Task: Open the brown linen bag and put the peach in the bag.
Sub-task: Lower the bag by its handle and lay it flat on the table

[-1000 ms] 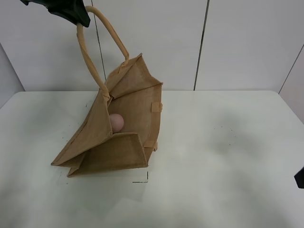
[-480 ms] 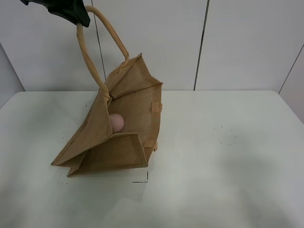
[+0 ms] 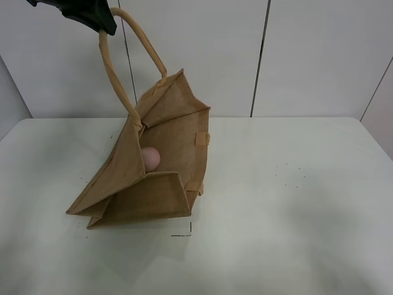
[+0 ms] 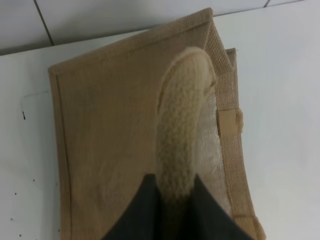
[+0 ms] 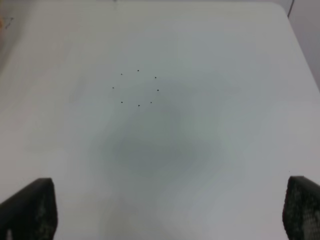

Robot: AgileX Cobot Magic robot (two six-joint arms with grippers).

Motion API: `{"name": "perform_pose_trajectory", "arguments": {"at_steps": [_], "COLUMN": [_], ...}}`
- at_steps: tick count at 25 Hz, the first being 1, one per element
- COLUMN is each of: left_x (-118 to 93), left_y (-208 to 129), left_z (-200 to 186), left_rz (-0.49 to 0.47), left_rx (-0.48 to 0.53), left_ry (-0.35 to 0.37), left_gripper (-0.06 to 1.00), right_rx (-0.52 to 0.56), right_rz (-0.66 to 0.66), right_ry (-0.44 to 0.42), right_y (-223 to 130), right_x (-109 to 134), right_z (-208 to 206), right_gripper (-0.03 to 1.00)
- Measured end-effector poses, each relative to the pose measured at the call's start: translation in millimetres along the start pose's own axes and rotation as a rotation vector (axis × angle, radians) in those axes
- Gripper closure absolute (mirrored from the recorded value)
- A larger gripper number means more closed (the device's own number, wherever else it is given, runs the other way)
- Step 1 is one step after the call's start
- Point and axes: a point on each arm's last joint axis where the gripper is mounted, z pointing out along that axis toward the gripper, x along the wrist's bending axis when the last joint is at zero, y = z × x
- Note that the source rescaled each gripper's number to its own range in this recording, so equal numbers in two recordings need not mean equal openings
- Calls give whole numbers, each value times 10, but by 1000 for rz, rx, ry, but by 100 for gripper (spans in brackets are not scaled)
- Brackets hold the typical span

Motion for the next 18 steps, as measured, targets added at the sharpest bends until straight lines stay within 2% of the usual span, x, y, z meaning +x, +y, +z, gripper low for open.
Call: {"name": "perform_pose_trajectory", "arguments": {"at_steps": [4,7,13,18], "left_x": [14,39,85,104], "left_y": [-55,-196,-388,-568], "left_z": [101,363,789,1472], "left_rz": [-1,-11,-25,-43], "left_rx": [40,118,147,231], "left_ry": [5,2,0,-45], "left_gripper": [94,94,94,93], "right_rx": [0,0,0,1], "right_rz": [0,0,0,-1], "right_ry": [-5,-5,-5,-6], "right_y": [0,0,0,0], "right_x": [-4,-5,-5,-6], "right_z": [0,0,0,0], "right_gripper": [-3,-3,-3,-3]}}
